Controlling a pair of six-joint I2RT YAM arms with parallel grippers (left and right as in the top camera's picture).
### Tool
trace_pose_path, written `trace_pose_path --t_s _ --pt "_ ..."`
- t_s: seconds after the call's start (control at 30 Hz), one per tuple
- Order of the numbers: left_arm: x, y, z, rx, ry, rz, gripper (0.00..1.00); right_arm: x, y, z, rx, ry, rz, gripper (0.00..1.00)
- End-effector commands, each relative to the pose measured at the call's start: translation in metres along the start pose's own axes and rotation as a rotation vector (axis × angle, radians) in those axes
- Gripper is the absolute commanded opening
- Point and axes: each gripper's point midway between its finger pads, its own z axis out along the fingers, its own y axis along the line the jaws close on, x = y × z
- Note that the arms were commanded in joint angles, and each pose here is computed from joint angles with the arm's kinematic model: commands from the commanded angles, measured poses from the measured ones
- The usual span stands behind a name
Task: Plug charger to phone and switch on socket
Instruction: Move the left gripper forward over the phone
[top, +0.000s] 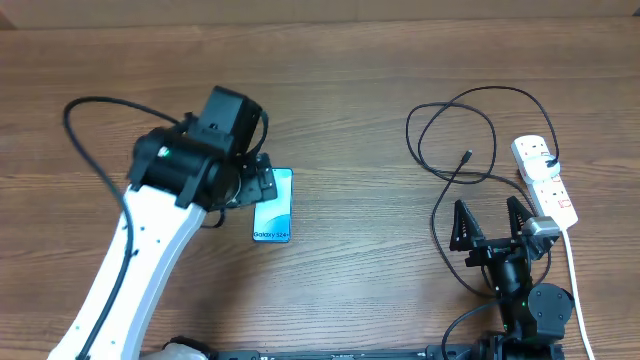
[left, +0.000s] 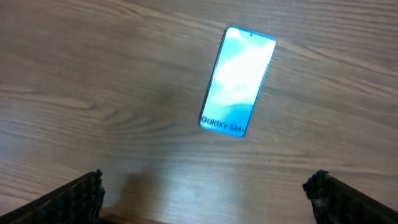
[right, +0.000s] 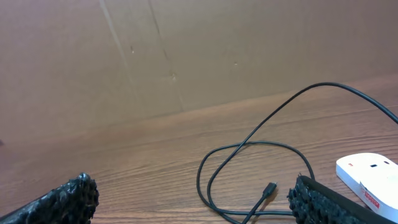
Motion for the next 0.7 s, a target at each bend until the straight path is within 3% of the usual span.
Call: trace_pose_path --t_s 0.0,0.13,0.47,0.67 --pt "-0.007 -0.012 0.016 -0.005 0.013 0.027 1.00 0.001 -0.002 0.000 0.009 -0.008 -0.006 1.00" --pt "-0.002 -0.038 0.044 0.070 0.121 0.317 1.00 0.001 -0.002 0.000 0.009 -0.008 -0.006 1.00" --pt "0.021 -0.031 0.109 -0.090 0.370 0.302 1.00 0.001 -0.002 0.000 0.009 -0.008 -0.006 1.00" --pt "0.023 -0.037 0.136 -0.078 0.370 0.324 1.00 0.001 -0.002 0.000 0.009 -0.008 -0.006 1.00"
